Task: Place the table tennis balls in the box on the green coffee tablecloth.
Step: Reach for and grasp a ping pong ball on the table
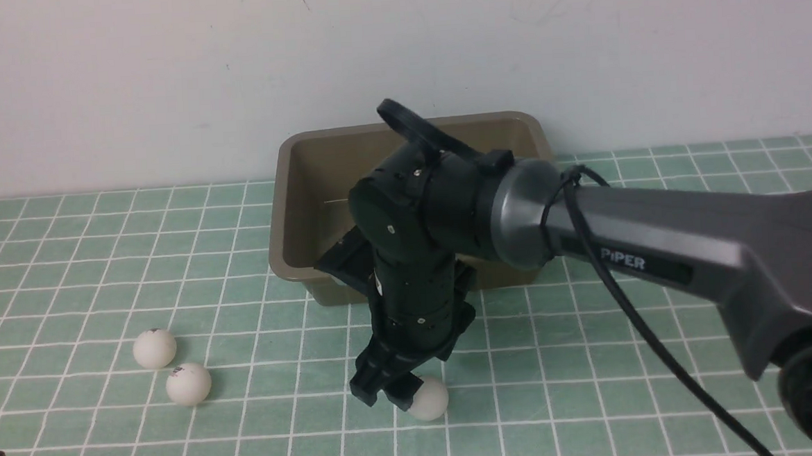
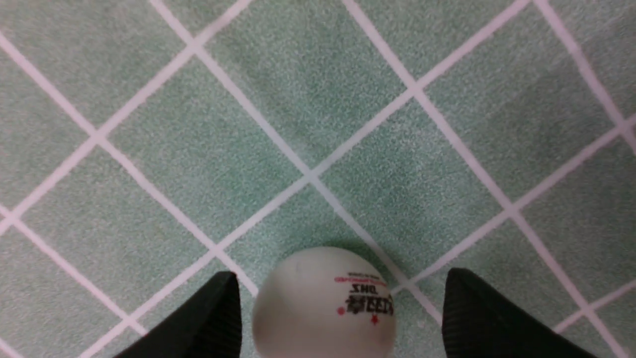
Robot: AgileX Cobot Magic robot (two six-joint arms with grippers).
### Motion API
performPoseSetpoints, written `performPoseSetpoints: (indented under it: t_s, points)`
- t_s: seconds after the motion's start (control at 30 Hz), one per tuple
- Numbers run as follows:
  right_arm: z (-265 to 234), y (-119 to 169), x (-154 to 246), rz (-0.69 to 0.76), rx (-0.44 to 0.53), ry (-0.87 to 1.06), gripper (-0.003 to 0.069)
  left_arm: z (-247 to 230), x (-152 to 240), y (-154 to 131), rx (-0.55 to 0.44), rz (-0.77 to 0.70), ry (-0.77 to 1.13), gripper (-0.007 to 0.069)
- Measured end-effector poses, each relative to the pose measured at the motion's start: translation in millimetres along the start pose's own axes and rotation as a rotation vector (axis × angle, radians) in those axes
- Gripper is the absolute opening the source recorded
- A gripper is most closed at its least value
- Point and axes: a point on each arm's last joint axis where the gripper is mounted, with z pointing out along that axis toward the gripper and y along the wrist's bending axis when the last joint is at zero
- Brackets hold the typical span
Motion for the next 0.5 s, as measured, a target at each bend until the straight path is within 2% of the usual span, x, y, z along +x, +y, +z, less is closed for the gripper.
performPoseSetpoints:
  t_s: [0.17, 0.27, 0.37, 0.5]
  points:
    - [16.8, 0.7, 1.3, 0.000, -0.003, 0.039, 0.0484, 0.0, 0.0, 0.0, 0.000, 0.000, 0.000, -0.0004]
    - [21.9, 0.9, 1.6, 0.001, -0.003, 0.050, 0.0442, 0.0, 0.0, 0.0, 0.000, 0.000, 0.000, -0.0004]
    - [21.6, 1.7, 1.5, 0.005, -0.013, 0.049, 0.0365, 0.0, 0.0, 0.0, 0.000, 0.000, 0.000, -0.0004]
    - [11.8, 5.7, 1.0, 0.007, -0.059, 0.025, 0.0362, 0.0, 0.0, 0.0, 0.000, 0.000, 0.000, -0.0004]
